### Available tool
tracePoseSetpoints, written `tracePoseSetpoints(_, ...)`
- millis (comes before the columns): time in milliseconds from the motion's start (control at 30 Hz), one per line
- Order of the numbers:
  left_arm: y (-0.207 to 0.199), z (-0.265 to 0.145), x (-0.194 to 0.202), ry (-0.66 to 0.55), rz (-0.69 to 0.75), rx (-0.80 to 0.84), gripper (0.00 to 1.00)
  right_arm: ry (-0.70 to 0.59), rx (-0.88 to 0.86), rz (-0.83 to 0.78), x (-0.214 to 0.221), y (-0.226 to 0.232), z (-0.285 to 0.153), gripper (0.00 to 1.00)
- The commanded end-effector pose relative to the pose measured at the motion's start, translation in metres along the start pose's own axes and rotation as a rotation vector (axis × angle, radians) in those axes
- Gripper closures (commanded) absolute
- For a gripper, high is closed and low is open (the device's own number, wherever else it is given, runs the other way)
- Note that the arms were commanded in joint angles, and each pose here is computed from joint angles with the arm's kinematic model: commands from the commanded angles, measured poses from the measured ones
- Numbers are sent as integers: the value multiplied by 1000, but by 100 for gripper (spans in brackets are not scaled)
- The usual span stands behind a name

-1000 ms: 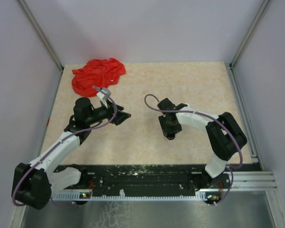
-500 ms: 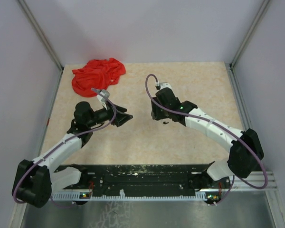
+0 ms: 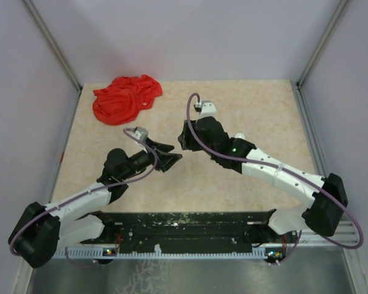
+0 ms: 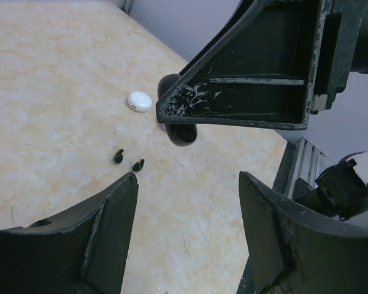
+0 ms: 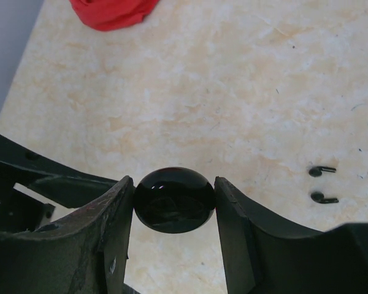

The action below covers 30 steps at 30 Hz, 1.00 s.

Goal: Insert the wireless bluetooth earbuds into the charging case
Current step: Pick up the charging case at the center of the board.

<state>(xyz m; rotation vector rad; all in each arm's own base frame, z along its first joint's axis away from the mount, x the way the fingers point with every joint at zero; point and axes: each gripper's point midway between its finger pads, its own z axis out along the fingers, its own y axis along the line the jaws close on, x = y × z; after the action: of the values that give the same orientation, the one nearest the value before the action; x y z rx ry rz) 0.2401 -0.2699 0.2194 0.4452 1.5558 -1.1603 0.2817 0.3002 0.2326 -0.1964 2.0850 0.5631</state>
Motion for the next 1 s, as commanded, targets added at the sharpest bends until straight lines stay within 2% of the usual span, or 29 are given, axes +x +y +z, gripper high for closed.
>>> tracePoseSetpoints(0, -2, 5, -30, -167, 14, -42, 31, -198, -94, 105, -53, 30, -23, 54)
tracePoseSetpoints(67, -2, 7, -30, -181, 10, -51, 34, -216, -116, 117, -56, 36, -26, 55)
tracePoseSetpoints(200, -2, 8, -35, -225, -5, -48, 47, -226, -136, 122, -55, 43, -28, 55)
tracePoseSetpoints(400, -9, 12, -45, -291, -1, -25, 48, -226, -156, 138, -49, 49, -29, 55)
tracePoseSetpoints(733, -13, 16, -49, -318, 25, -14, 50, -222, -166, 138, -44, 57, -29, 55)
tracePoseSetpoints(800, -13, 15, -50, -326, 32, -13, 54, -219, -171, 139, -42, 59, -29, 55)
tracePoseSetpoints(967, -18, 16, -50, -322, 77, 14, 78, -203, -181, 138, -37, 63, -27, 54)
